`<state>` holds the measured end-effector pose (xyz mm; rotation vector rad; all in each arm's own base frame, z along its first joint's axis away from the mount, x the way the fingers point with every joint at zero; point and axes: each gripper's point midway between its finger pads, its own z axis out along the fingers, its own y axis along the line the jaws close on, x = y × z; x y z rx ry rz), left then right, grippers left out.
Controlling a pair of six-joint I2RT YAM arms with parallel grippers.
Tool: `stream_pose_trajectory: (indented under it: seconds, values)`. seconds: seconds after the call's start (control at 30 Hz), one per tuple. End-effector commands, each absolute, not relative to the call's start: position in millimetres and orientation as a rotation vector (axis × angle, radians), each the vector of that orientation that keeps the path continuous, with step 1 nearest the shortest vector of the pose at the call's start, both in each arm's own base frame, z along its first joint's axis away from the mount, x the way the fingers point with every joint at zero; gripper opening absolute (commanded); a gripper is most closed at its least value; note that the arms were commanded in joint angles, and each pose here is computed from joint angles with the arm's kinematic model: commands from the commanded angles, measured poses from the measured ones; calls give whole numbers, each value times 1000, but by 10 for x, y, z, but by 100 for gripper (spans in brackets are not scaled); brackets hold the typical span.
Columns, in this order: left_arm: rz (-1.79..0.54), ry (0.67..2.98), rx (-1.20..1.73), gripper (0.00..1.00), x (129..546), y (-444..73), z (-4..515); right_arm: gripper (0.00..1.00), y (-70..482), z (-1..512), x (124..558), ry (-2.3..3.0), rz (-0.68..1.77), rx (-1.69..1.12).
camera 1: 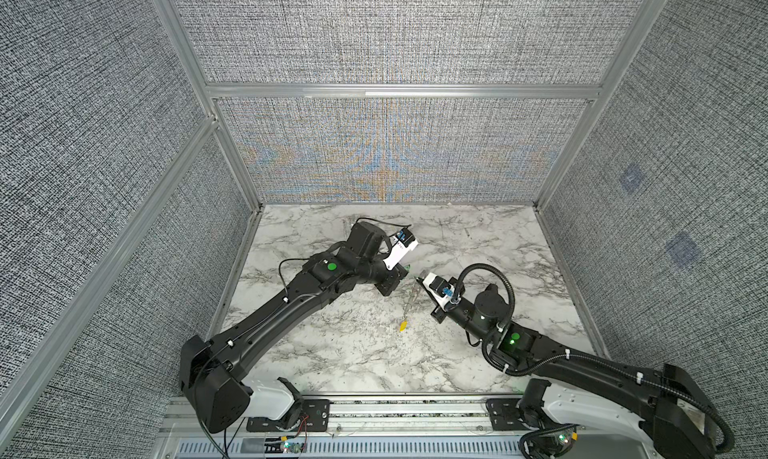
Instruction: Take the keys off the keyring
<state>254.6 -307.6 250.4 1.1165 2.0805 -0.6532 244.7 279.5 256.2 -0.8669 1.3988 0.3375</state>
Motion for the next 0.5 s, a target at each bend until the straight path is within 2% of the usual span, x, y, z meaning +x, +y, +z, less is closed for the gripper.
stream_pose_trajectory:
  seconds: [0.0, 0.47]
  values:
    - [-645, 2093, 1104, 0, 2565, -3056, 2452, 0, 2804, 2716, 2445, 1351, 358, -830]
    - [-585, 2184, 999, 0, 2712, -2828, 1804, 0, 2665, 2395, 2548, 1518, 327, -858]
